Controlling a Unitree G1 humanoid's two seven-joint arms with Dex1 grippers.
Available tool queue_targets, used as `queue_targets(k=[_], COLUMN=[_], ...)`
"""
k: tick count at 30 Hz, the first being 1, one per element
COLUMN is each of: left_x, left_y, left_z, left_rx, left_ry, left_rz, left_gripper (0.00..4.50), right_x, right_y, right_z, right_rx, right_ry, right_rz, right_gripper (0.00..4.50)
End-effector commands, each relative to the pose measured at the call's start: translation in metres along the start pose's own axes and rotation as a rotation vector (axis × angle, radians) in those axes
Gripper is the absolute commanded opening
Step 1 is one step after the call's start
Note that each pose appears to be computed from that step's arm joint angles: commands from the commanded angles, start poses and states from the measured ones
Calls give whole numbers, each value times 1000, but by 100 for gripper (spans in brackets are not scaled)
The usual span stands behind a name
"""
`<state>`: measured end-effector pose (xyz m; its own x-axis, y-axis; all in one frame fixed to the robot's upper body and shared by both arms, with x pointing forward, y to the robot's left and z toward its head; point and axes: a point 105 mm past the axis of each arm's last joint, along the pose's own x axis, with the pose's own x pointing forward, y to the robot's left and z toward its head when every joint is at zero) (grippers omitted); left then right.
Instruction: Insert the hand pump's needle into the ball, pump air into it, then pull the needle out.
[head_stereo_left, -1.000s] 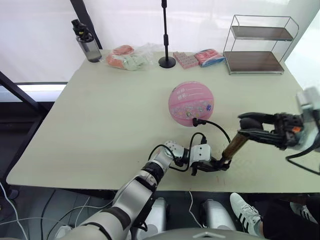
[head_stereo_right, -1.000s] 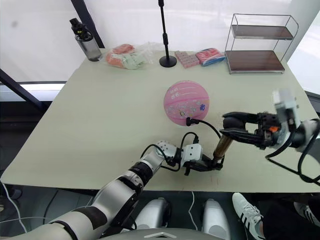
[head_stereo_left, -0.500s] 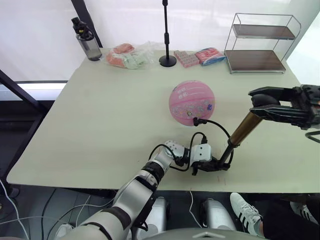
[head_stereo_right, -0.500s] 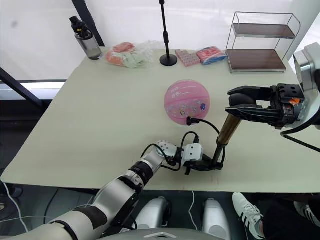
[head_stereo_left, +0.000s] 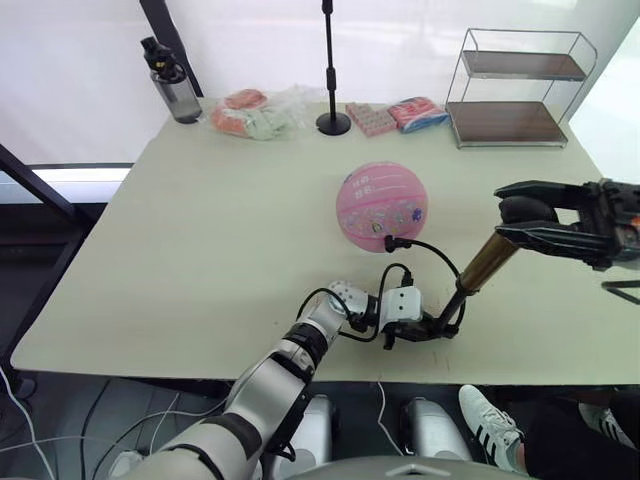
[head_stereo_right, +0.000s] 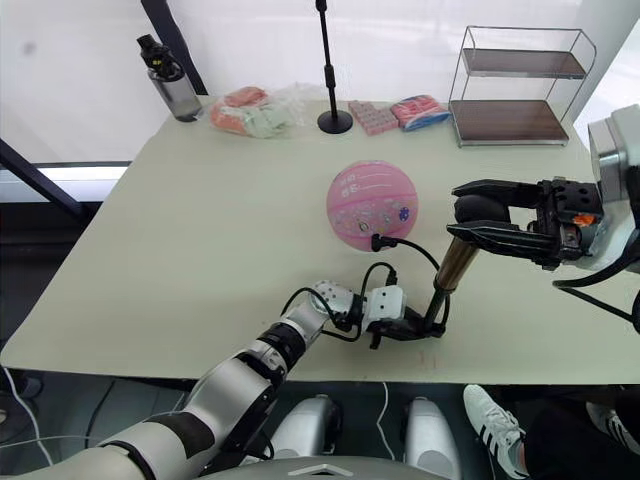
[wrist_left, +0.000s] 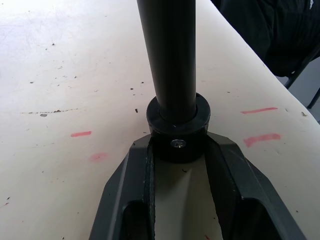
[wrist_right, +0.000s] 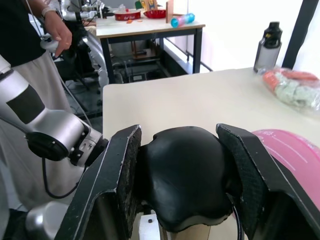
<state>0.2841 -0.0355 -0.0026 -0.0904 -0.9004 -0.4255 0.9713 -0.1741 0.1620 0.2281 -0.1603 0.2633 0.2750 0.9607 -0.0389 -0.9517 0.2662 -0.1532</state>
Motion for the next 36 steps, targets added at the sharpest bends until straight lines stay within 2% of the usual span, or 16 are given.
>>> queue_targets(k=[1,6,12,27,31,36], left_x=[0,0,-1,-2,-3,-4], left_y=[-23,-23,-23,-21,-20,-17], left_z=[-30,-31,-31,-31,-31,-27], left_rx=[-79,-79,-77,-81,-83,-98], left_ry=[97,98,100,100,98,79], left_rz=[-75,-74,-73,-65,-61,-52], left_gripper=[116,116,116,116,116,116], right_x=[0,5,9,13,14,10], right_y=[1,12,13,15,15,8], right_z=[-42,-64,-72,-146,-154,-150], right_rx=[58,117,184,209,224,204], right_ry=[123,128,83,203,194,177], right_rz=[-46,-31,-39,-70,-81,-109], right_gripper=[192,192,192,192,192,192])
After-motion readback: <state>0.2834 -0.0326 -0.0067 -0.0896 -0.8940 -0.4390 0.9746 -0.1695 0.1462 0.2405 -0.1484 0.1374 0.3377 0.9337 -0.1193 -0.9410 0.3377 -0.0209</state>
